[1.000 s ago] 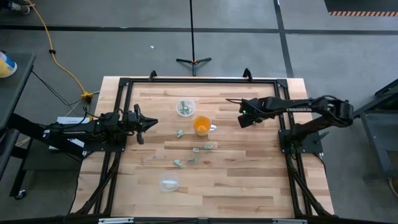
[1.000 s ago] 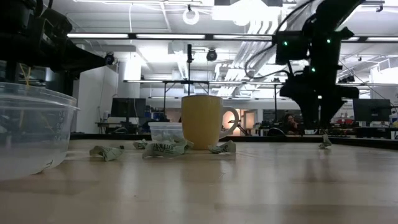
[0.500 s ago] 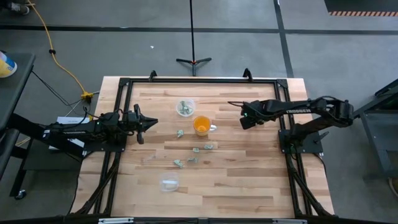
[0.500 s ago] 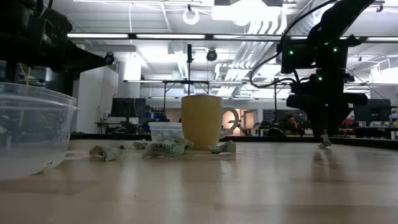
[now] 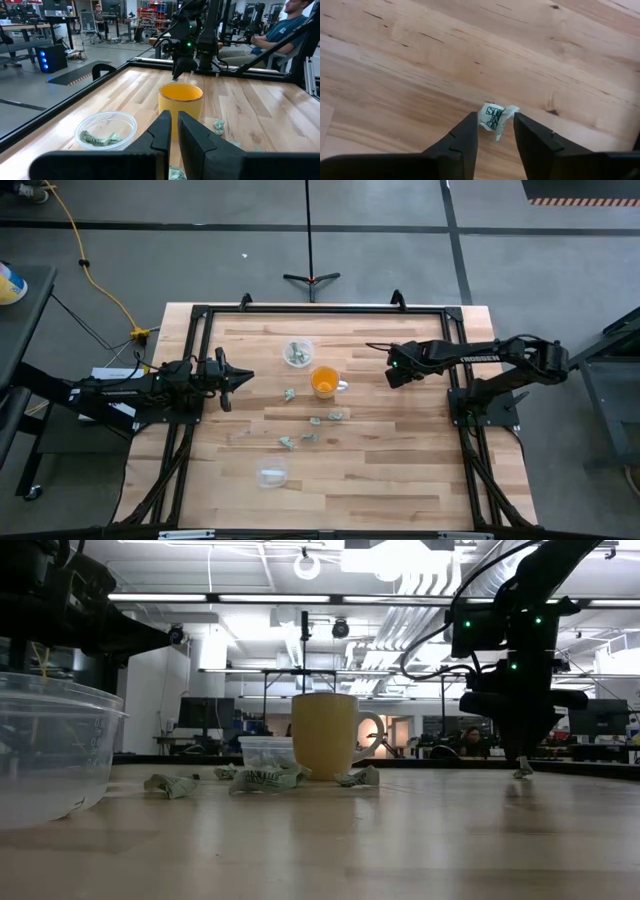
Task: Pick and place items into bin
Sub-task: Put the light green stevia packet into the top transparent bin
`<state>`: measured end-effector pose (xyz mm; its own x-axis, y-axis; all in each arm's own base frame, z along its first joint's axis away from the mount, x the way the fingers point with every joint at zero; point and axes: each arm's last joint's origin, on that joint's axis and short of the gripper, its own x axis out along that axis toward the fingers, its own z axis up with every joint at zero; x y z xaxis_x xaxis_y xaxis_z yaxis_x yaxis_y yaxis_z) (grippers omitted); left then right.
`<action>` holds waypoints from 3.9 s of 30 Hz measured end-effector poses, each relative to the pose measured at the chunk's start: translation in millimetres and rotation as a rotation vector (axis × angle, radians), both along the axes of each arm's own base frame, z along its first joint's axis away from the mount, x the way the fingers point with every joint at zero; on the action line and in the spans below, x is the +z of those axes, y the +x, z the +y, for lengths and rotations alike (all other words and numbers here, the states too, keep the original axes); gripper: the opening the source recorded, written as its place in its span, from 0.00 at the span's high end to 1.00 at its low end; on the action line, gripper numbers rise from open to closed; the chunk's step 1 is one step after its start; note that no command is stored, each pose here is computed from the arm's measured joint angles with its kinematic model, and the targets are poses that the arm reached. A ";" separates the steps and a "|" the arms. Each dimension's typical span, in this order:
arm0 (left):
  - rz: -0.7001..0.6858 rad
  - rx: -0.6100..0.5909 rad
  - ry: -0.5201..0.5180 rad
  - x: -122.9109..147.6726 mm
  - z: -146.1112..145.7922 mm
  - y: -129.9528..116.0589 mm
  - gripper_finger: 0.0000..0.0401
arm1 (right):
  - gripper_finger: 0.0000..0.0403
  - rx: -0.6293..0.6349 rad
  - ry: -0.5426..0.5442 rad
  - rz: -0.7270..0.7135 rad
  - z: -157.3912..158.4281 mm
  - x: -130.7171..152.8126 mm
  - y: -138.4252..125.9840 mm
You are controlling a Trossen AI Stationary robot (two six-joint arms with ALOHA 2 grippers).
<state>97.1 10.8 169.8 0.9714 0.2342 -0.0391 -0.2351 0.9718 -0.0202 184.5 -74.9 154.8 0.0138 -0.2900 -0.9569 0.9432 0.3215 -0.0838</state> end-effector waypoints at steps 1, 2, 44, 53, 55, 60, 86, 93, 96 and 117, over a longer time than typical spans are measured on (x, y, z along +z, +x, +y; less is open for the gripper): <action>0.000 0.000 0.000 0.0 0.0 0.0 0.83 | 0.72 0.008 0.000 0.003 0.0 -0.1 0.0; 0.000 0.000 0.000 0.0 0.0 0.0 0.83 | 0.73 0.016 0.000 0.005 0.0 -0.1 0.0; 0.000 -0.001 0.000 0.0 0.0 0.0 0.83 | 0.61 -0.004 -0.014 -0.011 2.3 -17.3 -7.3; 0.000 -0.001 0.000 0.0 0.0 0.0 0.83 | 0.75 -0.003 0.007 -0.019 2.9 -17.5 -7.1; 0.000 -0.001 0.000 0.0 0.0 0.0 0.83 | 0.79 -0.002 0.006 -0.020 2.8 -17.4 -6.9; 0.000 -0.001 0.000 0.0 0.0 0.0 0.83 | 0.94 0.019 -0.016 -0.054 1.2 -16.5 -2.8; -0.003 -0.001 0.000 0.3 0.0 0.0 0.83 | 0.99 0.793 -0.522 -0.644 -47.6 78.6 157.9; -0.003 -0.001 0.000 0.4 0.0 0.0 0.83 | 0.99 0.896 -0.387 -0.557 -69.7 73.7 217.2; -0.002 -0.001 0.000 0.2 0.0 0.0 0.83 | 0.99 0.925 -0.333 -0.509 -74.7 76.8 234.2; 0.000 -0.001 0.000 -0.1 -0.1 0.0 0.83 | 0.47 1.363 -0.192 -0.590 -25.4 81.5 274.7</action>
<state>97.1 10.8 169.7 0.9717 0.2328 -0.0396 -0.2337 0.9721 -0.0206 459.1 -100.3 236.3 0.7301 0.1459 -0.6675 -0.1514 0.9872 0.0503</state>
